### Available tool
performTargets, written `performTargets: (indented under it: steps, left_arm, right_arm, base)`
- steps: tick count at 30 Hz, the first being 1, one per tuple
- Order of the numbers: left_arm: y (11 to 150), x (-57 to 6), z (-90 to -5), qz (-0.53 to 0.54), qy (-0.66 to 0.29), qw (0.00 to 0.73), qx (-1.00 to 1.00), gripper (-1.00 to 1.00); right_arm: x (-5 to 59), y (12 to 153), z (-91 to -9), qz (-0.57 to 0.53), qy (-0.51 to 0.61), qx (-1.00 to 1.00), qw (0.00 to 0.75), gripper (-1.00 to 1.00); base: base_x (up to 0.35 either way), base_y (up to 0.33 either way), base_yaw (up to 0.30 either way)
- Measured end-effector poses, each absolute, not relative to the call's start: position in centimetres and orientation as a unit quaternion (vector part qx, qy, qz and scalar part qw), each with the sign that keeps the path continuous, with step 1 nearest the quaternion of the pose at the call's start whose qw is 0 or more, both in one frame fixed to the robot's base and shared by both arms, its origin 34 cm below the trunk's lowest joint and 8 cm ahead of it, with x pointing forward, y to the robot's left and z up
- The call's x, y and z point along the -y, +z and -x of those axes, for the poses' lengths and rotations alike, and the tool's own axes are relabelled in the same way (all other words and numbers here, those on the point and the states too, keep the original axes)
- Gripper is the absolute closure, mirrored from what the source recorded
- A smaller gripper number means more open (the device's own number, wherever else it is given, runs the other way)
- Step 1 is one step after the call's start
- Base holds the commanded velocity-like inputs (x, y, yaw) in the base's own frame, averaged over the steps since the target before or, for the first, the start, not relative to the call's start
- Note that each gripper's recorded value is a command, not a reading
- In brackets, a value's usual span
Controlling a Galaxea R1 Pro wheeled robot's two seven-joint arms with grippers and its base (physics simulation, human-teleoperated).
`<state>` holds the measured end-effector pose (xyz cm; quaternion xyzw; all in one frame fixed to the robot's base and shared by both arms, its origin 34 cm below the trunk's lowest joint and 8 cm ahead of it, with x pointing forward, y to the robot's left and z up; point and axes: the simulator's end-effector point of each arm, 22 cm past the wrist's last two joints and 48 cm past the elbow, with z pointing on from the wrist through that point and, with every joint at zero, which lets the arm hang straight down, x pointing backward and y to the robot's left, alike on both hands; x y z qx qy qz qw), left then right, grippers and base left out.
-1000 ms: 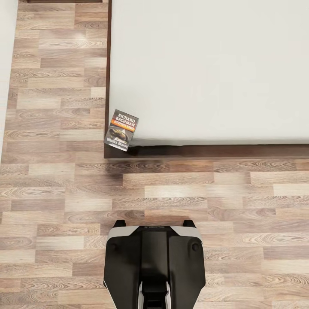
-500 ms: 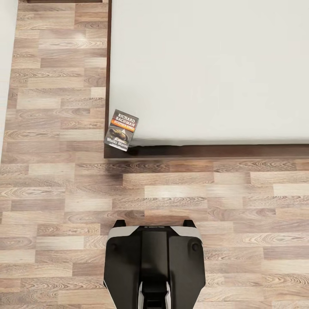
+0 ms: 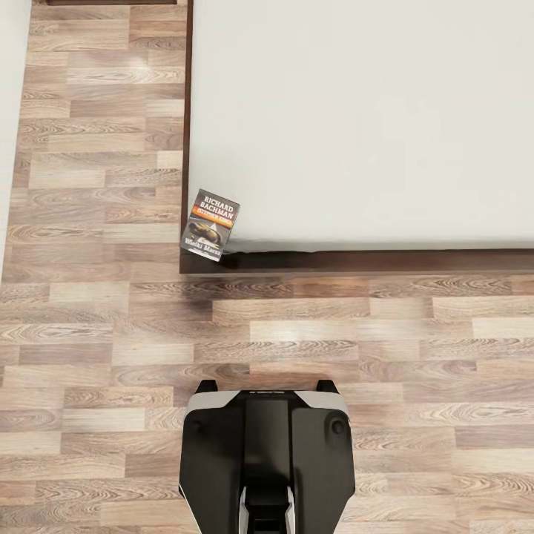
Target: In the bedroom, move the book from the bed onto either nightstand, and place the two sandals side by side next to the bed.
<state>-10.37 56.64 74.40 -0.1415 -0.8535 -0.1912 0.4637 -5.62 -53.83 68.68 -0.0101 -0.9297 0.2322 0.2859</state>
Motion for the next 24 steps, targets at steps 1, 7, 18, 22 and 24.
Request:
performTargets:
  steps: [1,7,18,22,24]
  left_arm:
    - [74.4,-56.6,10.4,0.141,-0.191,0.464,0.853,-1.00]
    - [74.4,-56.6,10.4,0.141,-0.191,0.464,0.853,-1.00]
    - [74.4,-56.6,10.4,0.141,-0.191,0.464,0.853,-1.00]
    - [74.4,-56.6,10.4,0.141,-0.191,0.464,0.853,-1.00]
    - [74.4,-56.5,10.5,0.141,-0.191,0.464,0.853,-1.00]
  right_arm:
    - [54.1,68.6,5.3,0.010,0.234,0.930,0.282,-1.00]
    - [55.3,67.7,3.3,0.019,0.244,0.935,0.255,-1.00]
    - [55.5,64.6,-2.0,0.037,0.222,0.956,0.188,-1.00]
    - [55.1,63.6,-3.6,0.046,0.203,0.964,0.168,-1.00]
    - [54.8,63.2,-4.3,0.052,0.192,0.967,0.159,-1.00]
  base:
    - [0.000,0.000,0.000]
    - [0.000,0.000,0.000]
    - [0.000,0.000,0.000]
    - [0.000,0.000,0.000]
    - [0.000,0.000,0.000]
